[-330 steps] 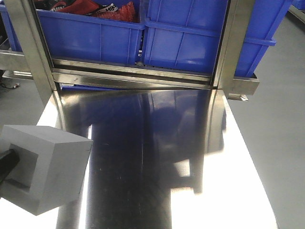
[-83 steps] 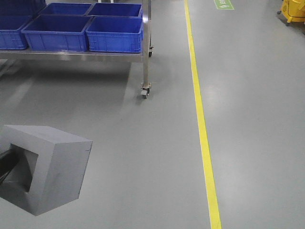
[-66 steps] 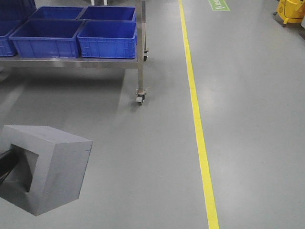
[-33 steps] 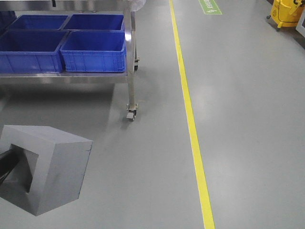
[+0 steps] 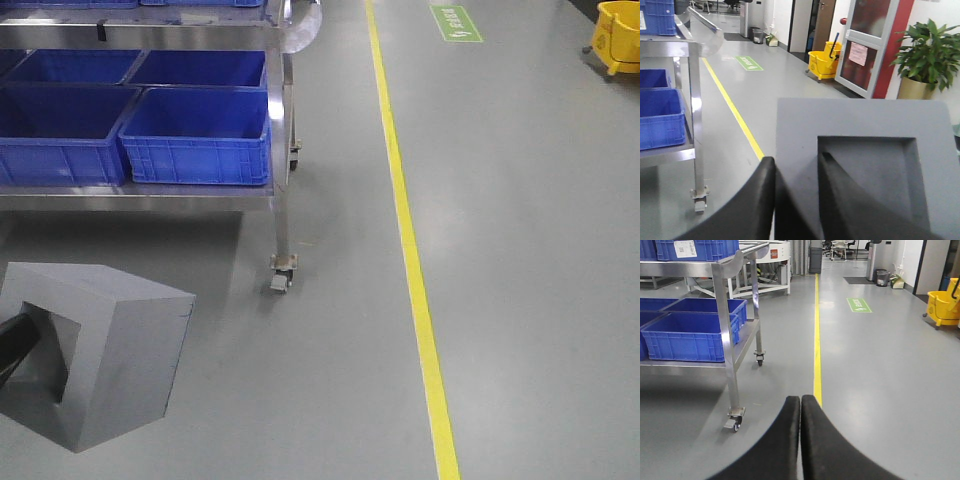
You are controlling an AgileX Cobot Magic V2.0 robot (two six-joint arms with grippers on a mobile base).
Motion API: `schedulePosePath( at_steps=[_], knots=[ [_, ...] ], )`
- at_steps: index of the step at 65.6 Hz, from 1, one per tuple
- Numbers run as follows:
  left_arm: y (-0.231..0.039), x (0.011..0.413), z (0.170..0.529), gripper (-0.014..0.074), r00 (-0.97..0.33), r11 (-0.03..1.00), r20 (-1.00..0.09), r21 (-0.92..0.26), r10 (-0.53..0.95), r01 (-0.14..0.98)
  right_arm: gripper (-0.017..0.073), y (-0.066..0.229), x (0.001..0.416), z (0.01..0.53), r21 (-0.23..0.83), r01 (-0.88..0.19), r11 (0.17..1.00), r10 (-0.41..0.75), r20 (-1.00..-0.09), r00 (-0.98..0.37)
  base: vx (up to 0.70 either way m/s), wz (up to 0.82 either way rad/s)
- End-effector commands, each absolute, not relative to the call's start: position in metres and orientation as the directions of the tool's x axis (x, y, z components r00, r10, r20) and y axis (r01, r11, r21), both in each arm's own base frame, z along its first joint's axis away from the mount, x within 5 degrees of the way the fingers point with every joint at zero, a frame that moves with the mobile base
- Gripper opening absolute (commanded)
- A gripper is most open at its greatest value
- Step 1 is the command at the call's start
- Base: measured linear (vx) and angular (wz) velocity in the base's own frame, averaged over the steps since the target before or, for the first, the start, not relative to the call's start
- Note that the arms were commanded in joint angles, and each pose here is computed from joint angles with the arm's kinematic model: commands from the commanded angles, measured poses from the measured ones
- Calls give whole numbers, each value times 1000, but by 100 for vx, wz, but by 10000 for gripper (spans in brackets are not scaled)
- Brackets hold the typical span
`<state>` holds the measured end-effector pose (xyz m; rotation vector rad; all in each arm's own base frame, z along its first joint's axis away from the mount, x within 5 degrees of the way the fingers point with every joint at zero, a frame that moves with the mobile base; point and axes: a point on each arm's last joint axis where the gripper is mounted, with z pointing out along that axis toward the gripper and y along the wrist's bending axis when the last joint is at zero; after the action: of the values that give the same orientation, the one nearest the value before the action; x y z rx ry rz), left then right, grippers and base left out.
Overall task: Sort gray base to blue bin
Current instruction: 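Drive the base away from the table, turning into the bin aisle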
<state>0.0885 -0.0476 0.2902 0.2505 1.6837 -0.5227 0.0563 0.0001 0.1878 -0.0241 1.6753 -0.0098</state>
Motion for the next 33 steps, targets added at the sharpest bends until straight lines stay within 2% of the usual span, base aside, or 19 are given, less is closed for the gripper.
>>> schedulePosePath(
  at_steps=[1,33],
  knots=[
    [-46,89,310,-6,-73,866,-977,-212,-202,453,-9,0,56,190,-32,-8,999,-32,-999,-33,43,12],
    [-46,89,310,-6,-73,866,-977,-212,-202,453,-9,0,56,190,-32,-8,999,-32,-999,-33,39,13]
  ],
)
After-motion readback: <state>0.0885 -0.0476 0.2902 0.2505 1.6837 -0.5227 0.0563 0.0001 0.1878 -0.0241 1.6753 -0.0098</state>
